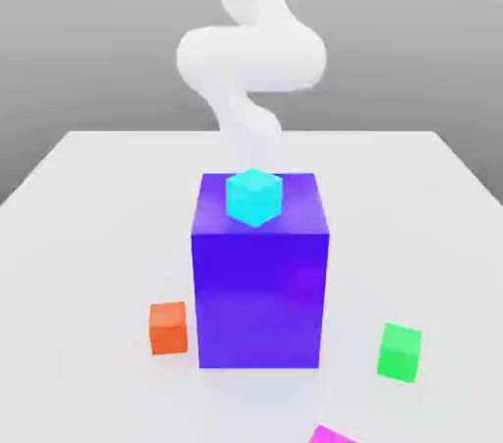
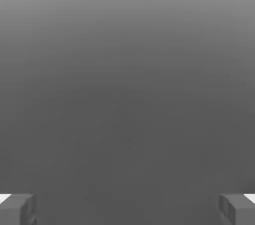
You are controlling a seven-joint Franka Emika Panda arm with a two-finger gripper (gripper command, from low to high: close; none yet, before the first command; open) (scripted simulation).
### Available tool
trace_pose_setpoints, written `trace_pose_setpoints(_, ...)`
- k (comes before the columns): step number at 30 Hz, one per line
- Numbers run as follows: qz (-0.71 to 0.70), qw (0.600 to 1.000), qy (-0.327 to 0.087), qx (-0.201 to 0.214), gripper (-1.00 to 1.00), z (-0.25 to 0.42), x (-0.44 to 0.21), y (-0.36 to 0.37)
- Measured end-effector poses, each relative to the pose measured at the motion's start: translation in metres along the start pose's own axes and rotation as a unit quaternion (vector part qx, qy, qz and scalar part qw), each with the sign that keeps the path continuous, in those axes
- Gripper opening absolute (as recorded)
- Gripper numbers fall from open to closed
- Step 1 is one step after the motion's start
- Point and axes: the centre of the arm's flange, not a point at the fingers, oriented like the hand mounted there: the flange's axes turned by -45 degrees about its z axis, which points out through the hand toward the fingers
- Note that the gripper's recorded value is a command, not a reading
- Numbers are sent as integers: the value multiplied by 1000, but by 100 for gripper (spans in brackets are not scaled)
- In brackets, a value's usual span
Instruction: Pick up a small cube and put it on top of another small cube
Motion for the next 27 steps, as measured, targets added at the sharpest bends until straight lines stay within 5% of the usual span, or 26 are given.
trace_pose_setpoints(13, -196, 967, -150, 69, 0, 227, -28, -32)
trace_pose_setpoints(27, -393, 860, -287, 158, 0, 433, -167, -76)
